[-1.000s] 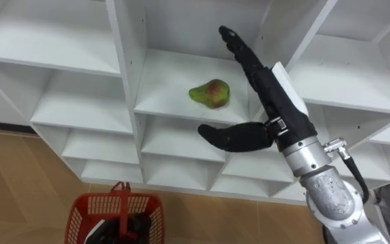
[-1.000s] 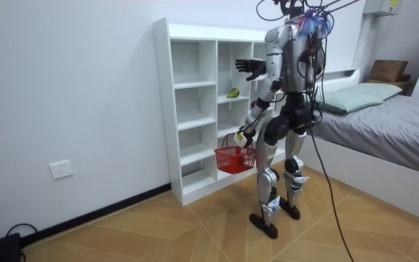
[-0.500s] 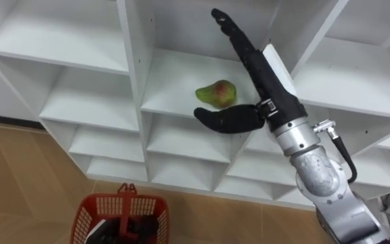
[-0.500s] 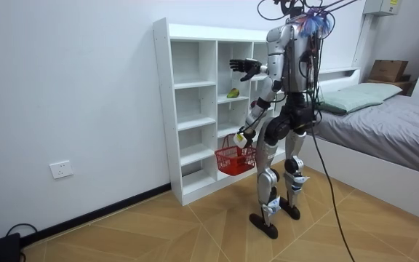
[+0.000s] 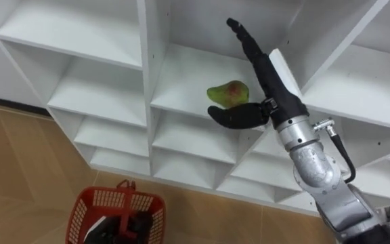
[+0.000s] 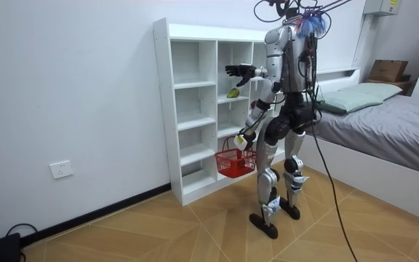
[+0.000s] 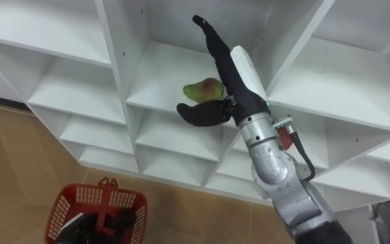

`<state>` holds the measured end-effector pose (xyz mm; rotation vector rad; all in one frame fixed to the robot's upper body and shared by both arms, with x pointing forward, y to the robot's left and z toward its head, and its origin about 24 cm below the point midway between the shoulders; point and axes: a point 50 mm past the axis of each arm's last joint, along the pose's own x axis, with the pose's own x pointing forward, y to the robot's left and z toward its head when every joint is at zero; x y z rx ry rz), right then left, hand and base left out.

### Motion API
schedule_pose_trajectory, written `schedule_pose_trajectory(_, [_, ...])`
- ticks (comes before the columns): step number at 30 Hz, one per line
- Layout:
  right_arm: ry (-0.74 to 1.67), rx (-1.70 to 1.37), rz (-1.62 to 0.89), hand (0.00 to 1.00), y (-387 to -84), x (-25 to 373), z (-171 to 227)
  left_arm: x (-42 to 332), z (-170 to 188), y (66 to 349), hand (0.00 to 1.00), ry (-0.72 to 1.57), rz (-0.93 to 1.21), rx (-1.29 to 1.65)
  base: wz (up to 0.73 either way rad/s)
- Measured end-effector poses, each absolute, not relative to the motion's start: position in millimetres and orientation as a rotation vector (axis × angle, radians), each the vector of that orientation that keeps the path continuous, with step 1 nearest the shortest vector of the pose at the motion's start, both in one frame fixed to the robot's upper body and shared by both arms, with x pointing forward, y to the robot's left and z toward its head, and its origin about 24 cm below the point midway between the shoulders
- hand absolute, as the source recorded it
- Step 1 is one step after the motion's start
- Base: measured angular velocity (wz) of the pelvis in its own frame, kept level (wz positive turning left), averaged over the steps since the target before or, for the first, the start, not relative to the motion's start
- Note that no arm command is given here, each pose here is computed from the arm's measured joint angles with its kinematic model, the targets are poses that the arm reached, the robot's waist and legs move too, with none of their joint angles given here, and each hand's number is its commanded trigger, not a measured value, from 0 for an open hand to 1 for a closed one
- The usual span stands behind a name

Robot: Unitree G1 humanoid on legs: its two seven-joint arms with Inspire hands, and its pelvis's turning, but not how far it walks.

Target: Collect fruits from the closet

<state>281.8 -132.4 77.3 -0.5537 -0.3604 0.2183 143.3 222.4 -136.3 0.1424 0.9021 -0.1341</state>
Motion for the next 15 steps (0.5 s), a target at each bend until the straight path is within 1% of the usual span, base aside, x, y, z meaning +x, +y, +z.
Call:
schedule_pose_trajectory(4, [-0.334,-0.566,0.203,0.0,-136,287,73,144,-136,223,1.0,0.903,-0.122,0.142,0.06])
schedule_pose_trajectory(8, [-0.238,-0.578,0.179,0.0,-147,293,56,143,-136,224,1.0,0.906,-0.121,0.148,0.07])
schedule_pose_trajectory(15, [-0.212,-0.596,0.172,0.0,-151,299,52,144,-135,230,1.0,0.902,-0.098,0.147,0.01])
